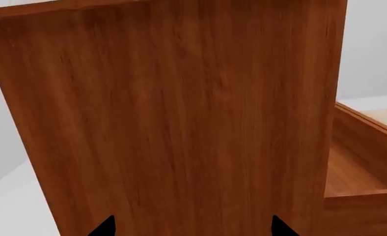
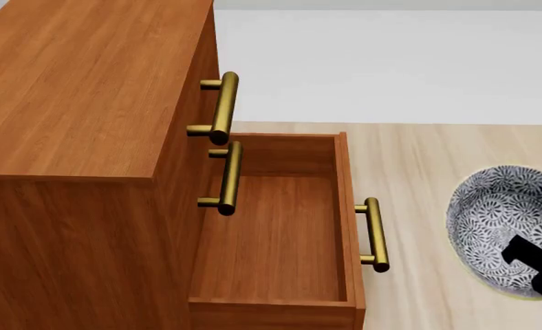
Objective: Put the bowl in the bottom drawer of the cabinet.
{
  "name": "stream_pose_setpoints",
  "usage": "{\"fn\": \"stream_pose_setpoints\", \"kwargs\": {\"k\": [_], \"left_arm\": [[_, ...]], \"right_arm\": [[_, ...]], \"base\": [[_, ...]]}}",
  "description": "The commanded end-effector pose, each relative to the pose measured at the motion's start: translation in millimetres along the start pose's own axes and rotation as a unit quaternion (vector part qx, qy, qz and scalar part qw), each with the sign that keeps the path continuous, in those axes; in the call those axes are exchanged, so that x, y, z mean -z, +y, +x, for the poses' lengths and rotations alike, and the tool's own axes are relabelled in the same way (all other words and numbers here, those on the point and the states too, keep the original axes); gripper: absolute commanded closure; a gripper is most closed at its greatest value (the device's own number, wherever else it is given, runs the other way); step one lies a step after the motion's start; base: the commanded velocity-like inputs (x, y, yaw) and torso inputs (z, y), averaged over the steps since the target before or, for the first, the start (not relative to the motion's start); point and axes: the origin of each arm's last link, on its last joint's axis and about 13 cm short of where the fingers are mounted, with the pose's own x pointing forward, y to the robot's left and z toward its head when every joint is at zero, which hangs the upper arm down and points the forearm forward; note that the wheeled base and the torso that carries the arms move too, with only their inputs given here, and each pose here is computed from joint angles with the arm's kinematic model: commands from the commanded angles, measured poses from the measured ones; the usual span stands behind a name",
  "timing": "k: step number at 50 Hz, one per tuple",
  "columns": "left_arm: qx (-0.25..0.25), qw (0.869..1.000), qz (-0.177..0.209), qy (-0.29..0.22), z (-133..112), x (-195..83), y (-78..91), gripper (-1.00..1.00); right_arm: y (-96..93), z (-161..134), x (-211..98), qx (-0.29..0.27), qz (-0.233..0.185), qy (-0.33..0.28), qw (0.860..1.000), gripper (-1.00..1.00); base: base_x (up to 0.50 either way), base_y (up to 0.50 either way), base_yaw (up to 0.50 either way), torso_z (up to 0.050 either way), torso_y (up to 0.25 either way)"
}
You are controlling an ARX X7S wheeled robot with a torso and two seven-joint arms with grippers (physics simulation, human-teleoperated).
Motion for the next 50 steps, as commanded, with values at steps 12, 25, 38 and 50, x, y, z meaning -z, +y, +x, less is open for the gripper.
{"fn": "stream_pose_setpoints", "kwargs": {"k": [12,25,38,50], "left_arm": [[-0.007,1.000,-0.012,-0.014,-3.9,-6.9,2.5,-1.00],[-0.010,1.000,-0.012,-0.016,-5.8,-6.7,3.6,-1.00],[-0.011,1.000,-0.010,-0.016,-6.8,-6.7,3.3,-1.00],[-0.011,1.000,-0.010,-0.016,-6.2,-7.0,3.2,-1.00]], "right_arm": [[65.4,42.6,-26.5,-0.063,-0.046,0.036,0.996,1.00],[92.5,77.9,-22.4,-0.087,-0.112,0.099,0.985,1.00],[113.4,106.4,-16.1,-0.085,-0.156,0.130,0.976,1.00],[133.1,128.2,-6.3,-0.092,-0.193,0.149,0.965,1.00]], "base": [[0.00,0.00,0.00,0.000,0.000],[0.00,0.00,0.00,0.000,0.000],[0.00,0.00,0.00,0.000,0.000],[0.00,0.00,0.00,0.000,0.000]]}}
